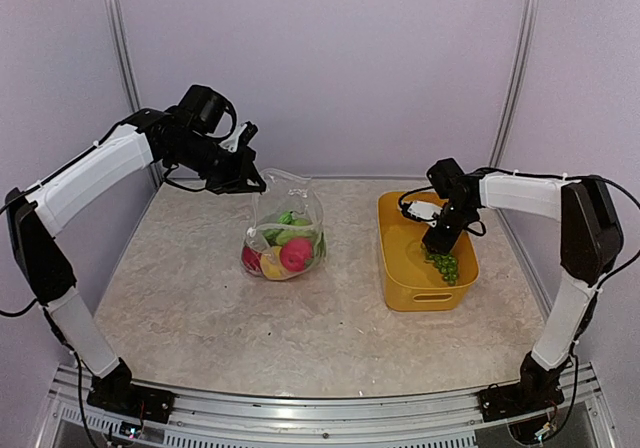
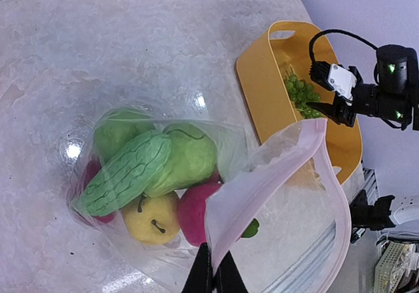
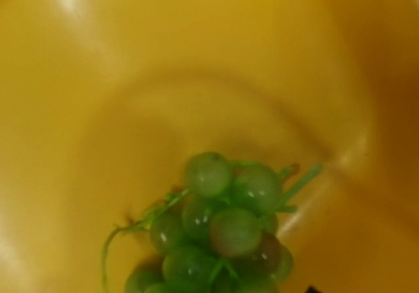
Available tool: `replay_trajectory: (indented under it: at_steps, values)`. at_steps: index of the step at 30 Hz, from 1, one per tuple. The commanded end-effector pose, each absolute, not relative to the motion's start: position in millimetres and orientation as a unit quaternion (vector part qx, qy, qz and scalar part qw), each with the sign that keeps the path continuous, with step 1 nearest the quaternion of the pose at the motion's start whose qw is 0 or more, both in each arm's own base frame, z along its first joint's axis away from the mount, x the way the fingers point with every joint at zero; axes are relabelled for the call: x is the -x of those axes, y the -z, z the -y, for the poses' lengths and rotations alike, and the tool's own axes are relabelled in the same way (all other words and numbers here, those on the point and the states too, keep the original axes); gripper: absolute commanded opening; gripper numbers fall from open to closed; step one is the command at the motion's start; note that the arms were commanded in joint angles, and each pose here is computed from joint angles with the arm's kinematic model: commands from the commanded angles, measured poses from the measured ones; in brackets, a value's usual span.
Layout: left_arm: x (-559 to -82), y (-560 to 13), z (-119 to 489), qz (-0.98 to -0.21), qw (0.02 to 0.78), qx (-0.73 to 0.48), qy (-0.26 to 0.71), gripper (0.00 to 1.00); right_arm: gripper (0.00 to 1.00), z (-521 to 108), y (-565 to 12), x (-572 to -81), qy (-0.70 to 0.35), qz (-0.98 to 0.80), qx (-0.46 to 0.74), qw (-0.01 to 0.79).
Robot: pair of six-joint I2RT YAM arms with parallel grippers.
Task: Place the food in the zip-top bag and seal the zipper
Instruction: Pick up the fake fruit from the bin.
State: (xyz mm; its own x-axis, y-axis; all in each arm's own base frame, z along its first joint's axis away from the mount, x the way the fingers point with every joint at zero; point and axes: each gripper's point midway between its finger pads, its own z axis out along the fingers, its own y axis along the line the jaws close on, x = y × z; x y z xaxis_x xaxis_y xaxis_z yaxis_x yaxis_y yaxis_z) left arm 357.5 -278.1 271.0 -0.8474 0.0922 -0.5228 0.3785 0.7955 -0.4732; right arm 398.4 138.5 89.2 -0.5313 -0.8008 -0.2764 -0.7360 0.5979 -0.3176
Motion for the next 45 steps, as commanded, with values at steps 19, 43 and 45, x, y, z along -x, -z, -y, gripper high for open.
replay_trajectory:
  at_steps: [19,43,45]
  values:
    - [-353.0,-272.3,273.1,-0.908,0.260,-0.143,0.297,0.00,0.15,-153.8,-39.0,-409.0,0.058,-0.893,0.418,0.158]
    - [-365.6,-284.8,298.4,-0.896,0.251,-0.120,0.347,0.00,0.00,-283.4,-399.5,-362.3,-0.236,-0.640,0.484,0.547]
    - [-365.4,-286.8,301.0,-0.895,0.251,-0.121,0.347,0.00,0.00,-300.0,-415.2,-350.9,-0.264,-0.615,0.493,0.556]
